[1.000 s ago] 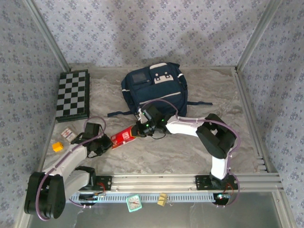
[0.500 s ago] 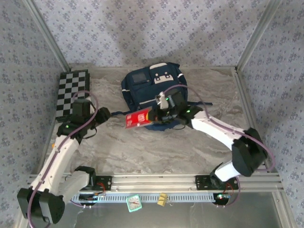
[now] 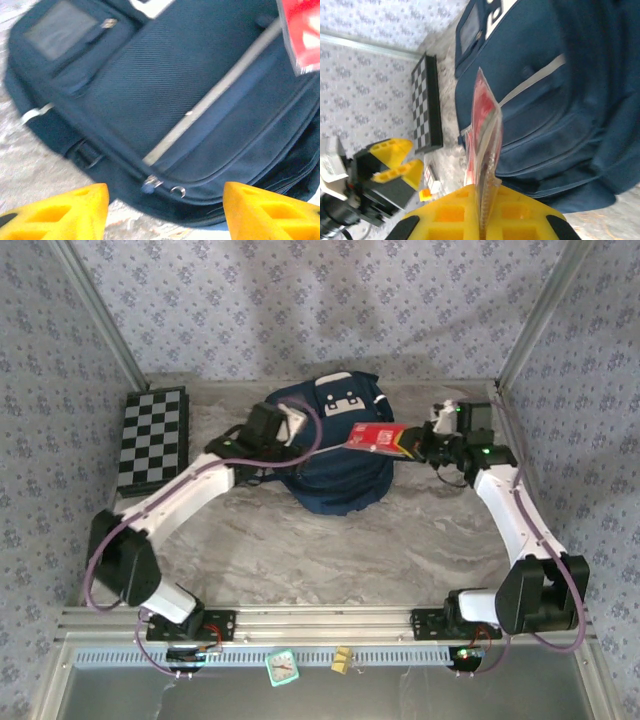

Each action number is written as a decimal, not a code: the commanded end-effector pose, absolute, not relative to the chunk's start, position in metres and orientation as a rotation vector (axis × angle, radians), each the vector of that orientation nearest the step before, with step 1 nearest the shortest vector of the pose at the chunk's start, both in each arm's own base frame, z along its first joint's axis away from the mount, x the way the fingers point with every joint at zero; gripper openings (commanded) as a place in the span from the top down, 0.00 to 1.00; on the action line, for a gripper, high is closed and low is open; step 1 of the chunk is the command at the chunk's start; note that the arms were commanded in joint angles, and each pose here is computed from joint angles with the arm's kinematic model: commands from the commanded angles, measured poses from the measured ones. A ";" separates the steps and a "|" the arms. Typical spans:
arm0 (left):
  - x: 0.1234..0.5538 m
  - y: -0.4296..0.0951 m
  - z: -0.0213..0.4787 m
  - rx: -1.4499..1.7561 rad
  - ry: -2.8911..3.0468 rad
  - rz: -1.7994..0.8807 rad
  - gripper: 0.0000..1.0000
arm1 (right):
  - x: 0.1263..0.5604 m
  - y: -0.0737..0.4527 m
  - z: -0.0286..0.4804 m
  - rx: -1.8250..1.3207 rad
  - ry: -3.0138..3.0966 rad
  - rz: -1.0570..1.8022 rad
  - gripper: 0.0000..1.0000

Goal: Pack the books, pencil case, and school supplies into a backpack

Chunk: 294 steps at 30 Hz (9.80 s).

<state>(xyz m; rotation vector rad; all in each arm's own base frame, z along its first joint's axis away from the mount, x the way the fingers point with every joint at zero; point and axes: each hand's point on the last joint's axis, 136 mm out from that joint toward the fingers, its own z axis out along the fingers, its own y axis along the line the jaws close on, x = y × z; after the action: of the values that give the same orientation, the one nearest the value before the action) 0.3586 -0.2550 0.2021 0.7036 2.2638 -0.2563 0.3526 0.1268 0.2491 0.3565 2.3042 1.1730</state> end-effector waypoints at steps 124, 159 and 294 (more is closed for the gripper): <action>0.344 -0.289 0.251 0.310 2.298 -0.677 0.40 | 0.330 0.163 0.165 0.237 2.563 0.848 0.51; 0.417 -0.289 0.142 -0.614 2.386 -1.004 0.80 | 0.398 0.187 0.151 0.197 2.546 0.832 0.47; 0.401 -0.206 0.176 -0.685 2.332 -1.037 0.39 | 0.323 0.309 0.110 -0.551 2.498 0.495 1.00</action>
<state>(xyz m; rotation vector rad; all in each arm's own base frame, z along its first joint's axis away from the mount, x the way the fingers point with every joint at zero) 0.4208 -0.1952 0.1584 -0.6503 2.3889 -0.9381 0.3228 0.2979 0.1041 -0.6007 2.4918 0.4400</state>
